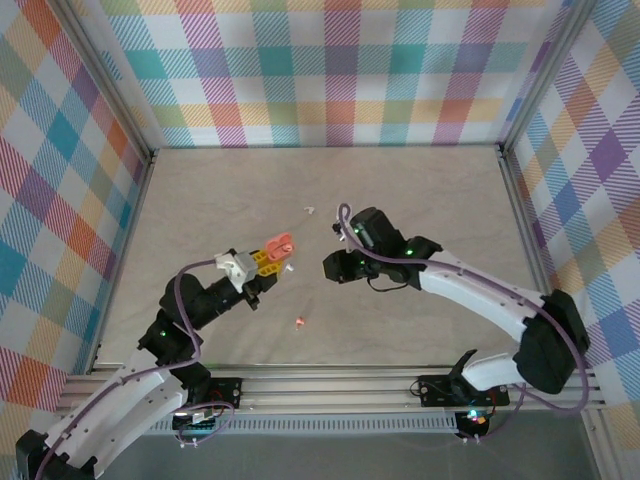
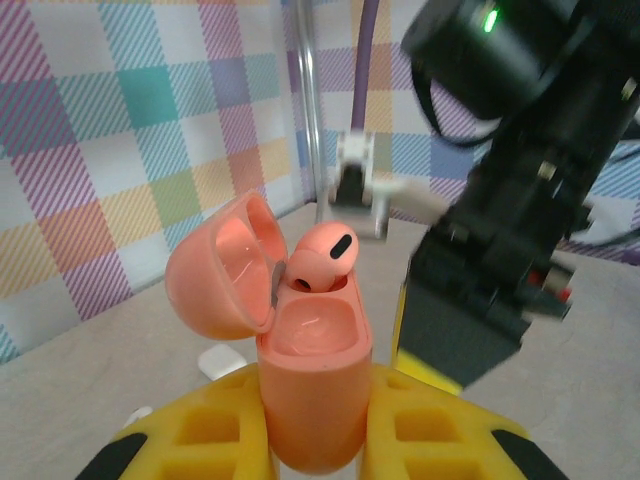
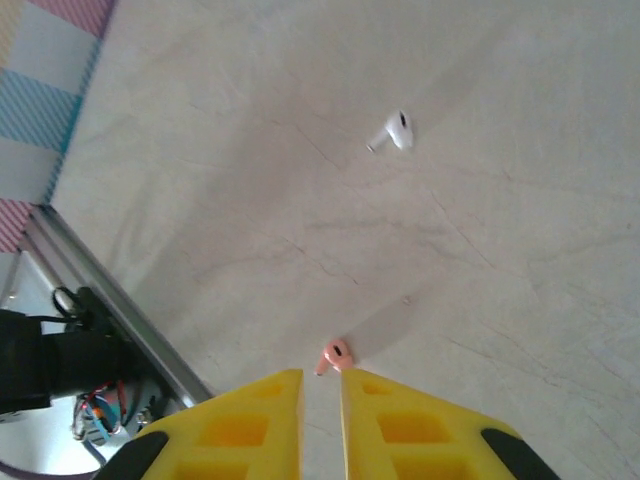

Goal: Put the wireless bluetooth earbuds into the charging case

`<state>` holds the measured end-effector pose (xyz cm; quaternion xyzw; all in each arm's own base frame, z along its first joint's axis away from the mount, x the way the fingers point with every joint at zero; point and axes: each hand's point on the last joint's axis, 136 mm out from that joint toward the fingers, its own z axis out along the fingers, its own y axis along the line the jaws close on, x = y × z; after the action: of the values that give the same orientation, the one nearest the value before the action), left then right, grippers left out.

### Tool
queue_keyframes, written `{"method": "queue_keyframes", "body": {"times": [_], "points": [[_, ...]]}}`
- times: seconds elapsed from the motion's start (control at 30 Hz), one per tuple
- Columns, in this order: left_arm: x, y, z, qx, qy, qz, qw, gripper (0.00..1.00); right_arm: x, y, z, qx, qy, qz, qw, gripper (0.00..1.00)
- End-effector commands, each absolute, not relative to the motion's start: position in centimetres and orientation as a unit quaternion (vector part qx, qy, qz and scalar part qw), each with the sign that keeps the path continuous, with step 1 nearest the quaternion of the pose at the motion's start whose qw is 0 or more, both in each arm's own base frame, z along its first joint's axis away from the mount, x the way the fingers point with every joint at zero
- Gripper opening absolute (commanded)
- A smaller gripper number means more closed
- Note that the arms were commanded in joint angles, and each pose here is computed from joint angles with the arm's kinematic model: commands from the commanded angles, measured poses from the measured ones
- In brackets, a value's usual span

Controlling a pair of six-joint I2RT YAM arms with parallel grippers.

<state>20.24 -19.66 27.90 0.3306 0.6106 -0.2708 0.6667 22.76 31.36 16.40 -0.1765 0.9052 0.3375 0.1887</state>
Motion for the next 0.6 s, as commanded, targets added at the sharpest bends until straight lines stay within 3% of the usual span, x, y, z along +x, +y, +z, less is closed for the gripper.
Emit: {"method": "queue_keyframes", "body": {"times": [0.0,0.27,0.37,0.57], "points": [[19.9,-18.8,27.1,0.312,0.622,-0.267,0.666,0.0,22.6,32.8,14.2,-0.17,0.904,0.352,0.171,0.18],[18.7,-17.3,26.6,0.292,0.624,-0.266,0.674,0.0,20.0,35.9,8.9,-0.195,0.917,0.334,0.102,0.18],[18.5,-17.3,26.4,0.292,0.629,-0.269,0.668,0.0,19.2,36.5,7.8,-0.207,0.921,0.32,0.084,0.25],[18.5,-17.1,26.1,0.29,0.636,-0.269,0.663,0.0,18.3,36.8,6.0,-0.242,0.93,0.266,0.071,0.28]]}}
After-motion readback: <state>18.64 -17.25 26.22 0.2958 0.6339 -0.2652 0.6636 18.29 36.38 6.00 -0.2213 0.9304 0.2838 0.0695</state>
